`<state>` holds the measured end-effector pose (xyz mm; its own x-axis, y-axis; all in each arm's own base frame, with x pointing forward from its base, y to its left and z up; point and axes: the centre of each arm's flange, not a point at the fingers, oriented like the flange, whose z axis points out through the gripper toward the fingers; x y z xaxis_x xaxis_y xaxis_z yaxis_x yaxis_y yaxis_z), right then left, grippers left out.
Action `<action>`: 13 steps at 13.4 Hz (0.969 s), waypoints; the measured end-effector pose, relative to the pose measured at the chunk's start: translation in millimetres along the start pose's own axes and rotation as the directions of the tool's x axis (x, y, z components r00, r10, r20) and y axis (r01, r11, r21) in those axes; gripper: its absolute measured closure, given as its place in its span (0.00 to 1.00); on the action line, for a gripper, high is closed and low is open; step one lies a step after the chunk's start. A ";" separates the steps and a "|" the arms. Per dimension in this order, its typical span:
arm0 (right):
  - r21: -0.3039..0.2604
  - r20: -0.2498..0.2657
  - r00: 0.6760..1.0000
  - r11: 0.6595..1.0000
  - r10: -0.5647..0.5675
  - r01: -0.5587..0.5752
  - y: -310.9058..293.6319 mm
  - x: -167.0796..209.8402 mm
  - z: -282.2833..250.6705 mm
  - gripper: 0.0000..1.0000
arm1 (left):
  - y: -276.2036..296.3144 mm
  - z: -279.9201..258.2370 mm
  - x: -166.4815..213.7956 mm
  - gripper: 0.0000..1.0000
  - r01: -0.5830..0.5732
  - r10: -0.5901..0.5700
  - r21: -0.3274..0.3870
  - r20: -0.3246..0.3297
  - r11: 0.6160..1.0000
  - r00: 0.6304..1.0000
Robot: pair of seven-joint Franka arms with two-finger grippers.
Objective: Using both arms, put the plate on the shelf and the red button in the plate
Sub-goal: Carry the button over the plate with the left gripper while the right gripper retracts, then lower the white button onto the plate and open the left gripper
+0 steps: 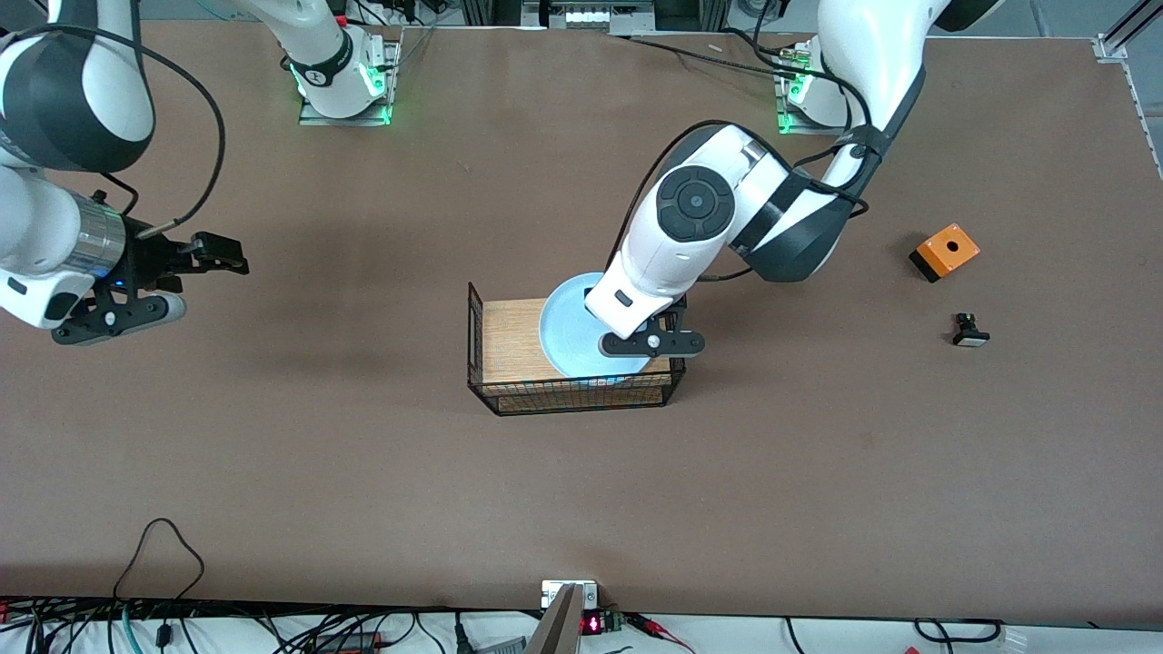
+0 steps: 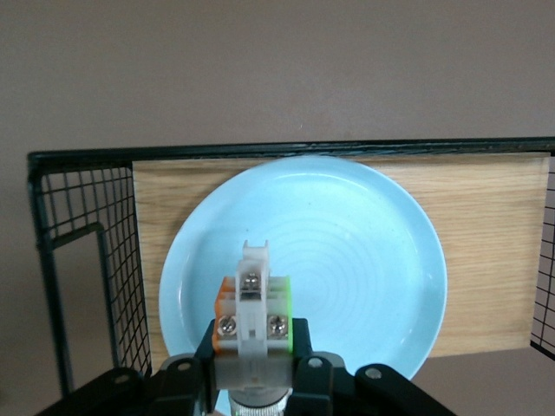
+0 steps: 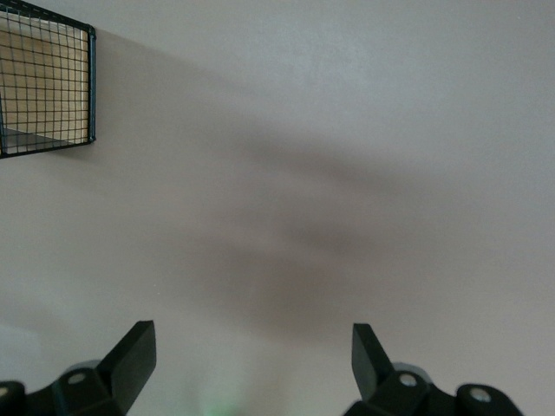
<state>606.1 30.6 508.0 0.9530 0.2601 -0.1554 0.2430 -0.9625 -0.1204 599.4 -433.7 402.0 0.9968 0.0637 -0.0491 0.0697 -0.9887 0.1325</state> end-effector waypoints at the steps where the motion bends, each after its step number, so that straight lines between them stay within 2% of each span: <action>1: 0.009 -0.024 1.000 1.000 0.001 -0.001 7.7 -7.0 -3.0 0.00 | 3.3 4.4 -1.3 0.66 -0.004 0.004 0.006 -0.004 1.000 1.000; 2: 0.009 -0.056 0.998 1.000 -0.001 0.002 10.9 -12.1 -8.8 0.00 | 6.1 9.6 -3.3 0.66 -0.008 0.008 0.011 -0.001 1.000 1.000; 4: -0.034 -0.108 0.994 0.999 -0.033 0.030 -0.2 -19.3 -21.6 0.00 | 11.9 23.0 -5.4 0.66 -0.016 0.016 0.011 0.003 1.000 1.000; 6: -0.084 -0.104 0.992 0.994 -0.077 0.068 -27.5 -27.6 -30.8 0.00 | 17.1 37.4 -8.3 0.66 -0.024 0.024 0.013 0.014 1.000 1.000; 8: -0.097 -0.080 0.992 0.991 -0.097 0.090 -46.9 -37.4 -35.9 0.00 | 24.7 50.1 -14.7 0.66 -0.037 0.037 0.018 0.027 0.999 0.999; 10: -0.098 -0.080 0.993 0.992 -0.092 0.084 -45.3 -39.9 -38.2 0.00 | 29.1 57.7 -18.9 0.66 -0.043 0.042 0.022 0.036 0.999 0.998; 13: -0.084 -0.085 0.995 0.995 0.044 -0.051 -30.3 -39.9 -35.3 0.00 | 29.0 56.1 -16.5 0.41 -0.040 0.039 0.018 0.029 0.999 0.999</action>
<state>567.2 46.6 552.4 0.9747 0.2102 -0.0763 0.2086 -0.9776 -0.0291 582.7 -471.0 351.1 0.9971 0.0210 -0.0731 0.0294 -0.9928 0.1162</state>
